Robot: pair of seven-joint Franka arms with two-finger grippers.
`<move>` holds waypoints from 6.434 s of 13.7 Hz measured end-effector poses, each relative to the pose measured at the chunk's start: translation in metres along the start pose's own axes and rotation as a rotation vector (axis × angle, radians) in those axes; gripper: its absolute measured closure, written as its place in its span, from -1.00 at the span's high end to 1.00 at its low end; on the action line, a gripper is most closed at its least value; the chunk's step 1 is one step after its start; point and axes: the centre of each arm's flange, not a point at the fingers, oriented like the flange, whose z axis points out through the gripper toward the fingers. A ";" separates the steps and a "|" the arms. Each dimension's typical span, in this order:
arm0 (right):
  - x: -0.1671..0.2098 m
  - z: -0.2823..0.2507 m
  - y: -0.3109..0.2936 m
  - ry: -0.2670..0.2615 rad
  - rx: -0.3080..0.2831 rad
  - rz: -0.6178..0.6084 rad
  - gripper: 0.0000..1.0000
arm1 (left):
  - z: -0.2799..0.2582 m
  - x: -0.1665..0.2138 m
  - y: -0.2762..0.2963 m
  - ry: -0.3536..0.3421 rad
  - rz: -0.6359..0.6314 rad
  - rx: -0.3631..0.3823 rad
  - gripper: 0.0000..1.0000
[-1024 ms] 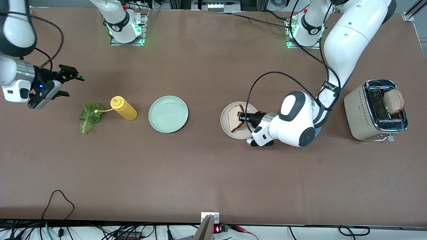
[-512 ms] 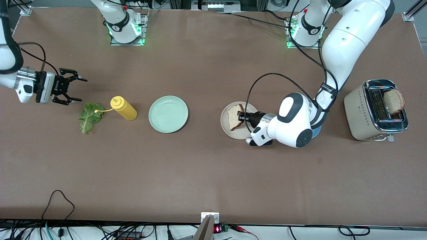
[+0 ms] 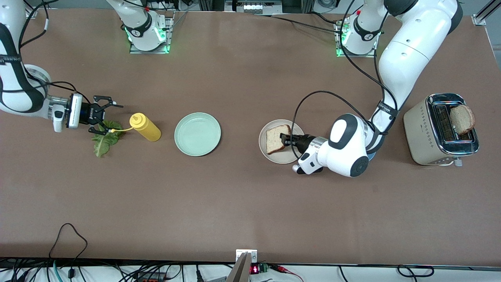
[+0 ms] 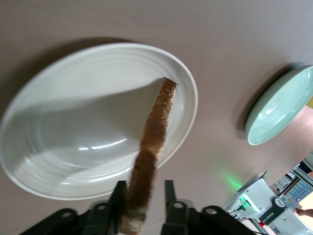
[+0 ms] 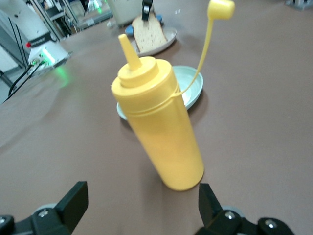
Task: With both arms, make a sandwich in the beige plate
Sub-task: 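Release the bread on the beige plate while the right gripper grasps the bottle, then lift the yellow bottle with the right gripper while the left gripper withdraws, then tilt the yellow bottle over the bread and squeeze sauce onto it, then return the yellow bottle to the table and open the right gripper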
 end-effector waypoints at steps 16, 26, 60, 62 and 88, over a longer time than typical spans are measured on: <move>0.022 0.092 0.041 0.108 0.039 -0.117 0.30 | -0.321 -0.091 -0.125 0.399 0.012 0.401 1.00; 0.250 0.082 0.033 -0.317 0.066 0.000 0.08 | -0.421 -0.220 -0.072 0.575 0.030 0.536 1.00; 0.436 0.463 -0.134 -1.181 -0.425 -0.081 -0.08 | -0.401 -0.269 -0.077 0.555 -0.040 0.580 1.00; 0.460 0.386 -0.101 -1.142 -0.341 -0.046 -0.08 | -0.401 -0.269 -0.077 0.554 -0.040 0.580 1.00; 0.088 0.102 0.061 0.034 0.192 -0.328 -0.10 | -0.381 -0.250 -0.080 0.495 -0.011 0.592 1.00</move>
